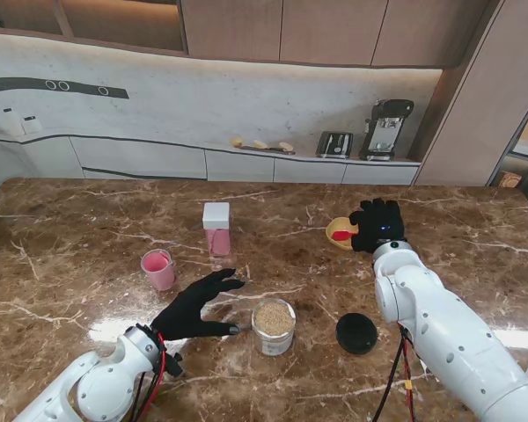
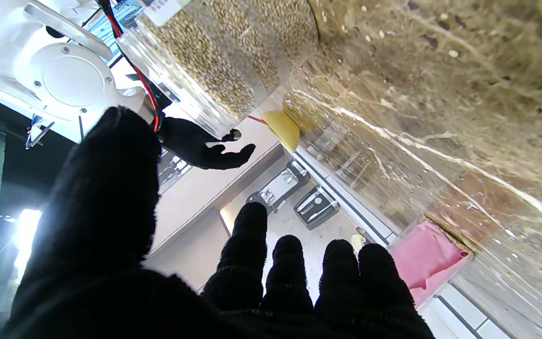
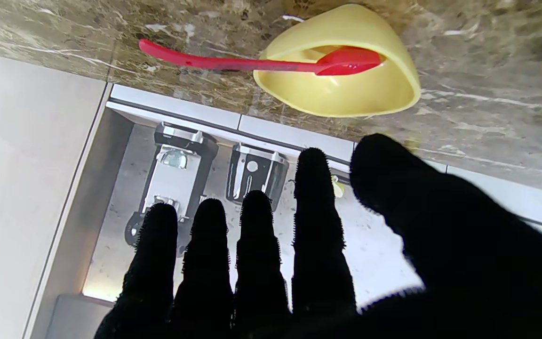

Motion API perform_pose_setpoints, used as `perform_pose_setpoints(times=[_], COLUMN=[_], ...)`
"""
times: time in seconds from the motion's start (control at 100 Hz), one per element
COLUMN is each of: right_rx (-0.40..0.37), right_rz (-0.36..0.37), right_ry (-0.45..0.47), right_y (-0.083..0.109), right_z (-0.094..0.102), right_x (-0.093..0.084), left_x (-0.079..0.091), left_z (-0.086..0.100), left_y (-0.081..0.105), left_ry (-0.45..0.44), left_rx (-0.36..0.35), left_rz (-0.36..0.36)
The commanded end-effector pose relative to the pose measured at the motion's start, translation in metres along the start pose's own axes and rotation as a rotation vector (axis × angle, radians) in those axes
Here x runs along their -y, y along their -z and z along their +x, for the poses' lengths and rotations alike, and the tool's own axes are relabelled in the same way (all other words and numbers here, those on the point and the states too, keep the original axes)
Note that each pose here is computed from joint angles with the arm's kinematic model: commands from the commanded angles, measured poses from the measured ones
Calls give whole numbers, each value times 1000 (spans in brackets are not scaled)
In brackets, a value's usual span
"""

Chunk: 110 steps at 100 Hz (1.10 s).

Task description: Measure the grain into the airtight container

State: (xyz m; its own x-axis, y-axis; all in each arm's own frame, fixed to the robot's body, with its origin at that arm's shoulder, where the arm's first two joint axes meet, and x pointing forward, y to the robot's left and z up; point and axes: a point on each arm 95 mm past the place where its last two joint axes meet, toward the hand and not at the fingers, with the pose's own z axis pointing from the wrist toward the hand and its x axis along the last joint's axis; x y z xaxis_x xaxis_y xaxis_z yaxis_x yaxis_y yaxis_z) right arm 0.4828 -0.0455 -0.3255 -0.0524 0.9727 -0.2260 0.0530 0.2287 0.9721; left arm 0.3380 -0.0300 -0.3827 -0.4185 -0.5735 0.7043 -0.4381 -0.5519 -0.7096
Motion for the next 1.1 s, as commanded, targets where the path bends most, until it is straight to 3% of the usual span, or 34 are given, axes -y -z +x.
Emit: perform_pose_setpoints(times=[0.0, 0.69, 1.09], right_rx=[9, 71, 62], right_rz=[23, 99, 92], right_ry=[4, 42, 60], right_y=[-7, -43, -58], right_z=[-3, -5, -5], right_x=[1, 30, 40], left_x=[-2, 2, -1], left_z=[-1, 0, -3], left_y=[4, 9, 8], left_ry=[-2, -9, -9], left_rx=[10, 43, 59], left_rz=[-5, -8, -14])
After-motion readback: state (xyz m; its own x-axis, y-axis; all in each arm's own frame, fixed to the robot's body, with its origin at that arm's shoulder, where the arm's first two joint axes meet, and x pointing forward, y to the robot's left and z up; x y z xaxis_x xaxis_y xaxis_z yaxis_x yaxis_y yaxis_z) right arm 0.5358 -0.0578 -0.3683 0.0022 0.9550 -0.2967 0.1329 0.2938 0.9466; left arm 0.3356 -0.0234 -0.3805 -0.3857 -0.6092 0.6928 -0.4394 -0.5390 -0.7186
